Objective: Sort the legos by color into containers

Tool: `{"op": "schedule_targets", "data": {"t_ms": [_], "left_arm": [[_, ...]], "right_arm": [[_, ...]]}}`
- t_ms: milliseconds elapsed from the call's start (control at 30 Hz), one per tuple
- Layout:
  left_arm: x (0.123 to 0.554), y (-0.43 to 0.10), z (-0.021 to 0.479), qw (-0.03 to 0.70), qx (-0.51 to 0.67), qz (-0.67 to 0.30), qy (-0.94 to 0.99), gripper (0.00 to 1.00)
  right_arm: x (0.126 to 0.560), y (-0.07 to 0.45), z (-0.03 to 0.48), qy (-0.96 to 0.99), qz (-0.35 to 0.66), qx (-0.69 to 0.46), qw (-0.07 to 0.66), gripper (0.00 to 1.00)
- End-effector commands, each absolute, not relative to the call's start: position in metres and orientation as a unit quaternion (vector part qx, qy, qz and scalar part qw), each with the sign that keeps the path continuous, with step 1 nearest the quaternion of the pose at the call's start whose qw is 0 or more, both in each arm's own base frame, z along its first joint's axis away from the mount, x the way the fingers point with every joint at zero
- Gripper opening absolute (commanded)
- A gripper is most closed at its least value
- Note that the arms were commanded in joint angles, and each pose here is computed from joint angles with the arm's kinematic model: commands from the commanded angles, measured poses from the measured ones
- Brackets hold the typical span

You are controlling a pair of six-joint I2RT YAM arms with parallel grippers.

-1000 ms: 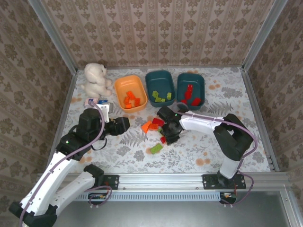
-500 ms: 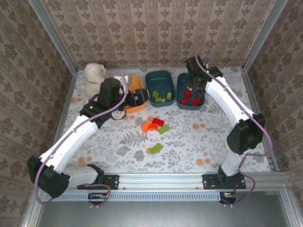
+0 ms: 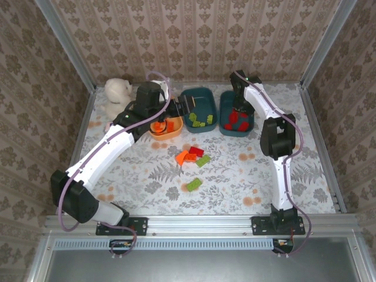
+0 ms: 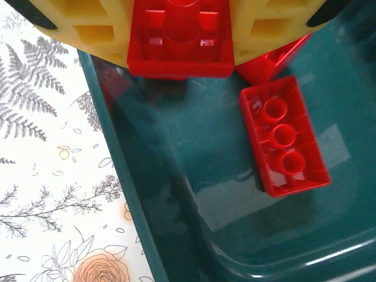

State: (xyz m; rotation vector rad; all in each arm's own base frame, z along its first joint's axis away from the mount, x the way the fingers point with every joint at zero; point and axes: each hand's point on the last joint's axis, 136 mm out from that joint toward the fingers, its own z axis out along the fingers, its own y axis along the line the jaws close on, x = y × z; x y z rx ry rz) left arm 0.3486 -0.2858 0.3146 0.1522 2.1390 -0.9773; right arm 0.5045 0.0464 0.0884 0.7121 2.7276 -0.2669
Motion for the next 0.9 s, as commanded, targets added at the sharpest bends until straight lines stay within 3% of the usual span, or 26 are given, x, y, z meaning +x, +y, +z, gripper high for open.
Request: {"op": "schedule_targets", "data": {"t_ms": [0, 433, 667, 867], "left_arm": [[0.348, -0.286, 0.331, 0.401, 0.064, -0.386, 0.829, 0.77], [0.346, -0.281, 0.327, 0.398, 0.06, -0.38, 0.833, 0.77], [0.34, -0.275, 0.32, 0.392, 0.054, -0.371, 0.84, 0.77], [0.327, -0.258, 0.302, 0.375, 0.047, -0.338, 0.862, 0.77]], "right_arm": [[0.505, 0.044, 0.085, 0.958, -0.092, 0.237, 0.134, 0.25], [0.511, 0.051, 0.056, 0.964, -0.076, 0.233, 0.103, 0.33], [0.512, 0.055, 0.064, 0.966, -0.065, 0.229, 0.102, 0.51], [0.516, 0.057, 0.114, 0.96, -0.046, 0.232, 0.152, 0.6]]}}
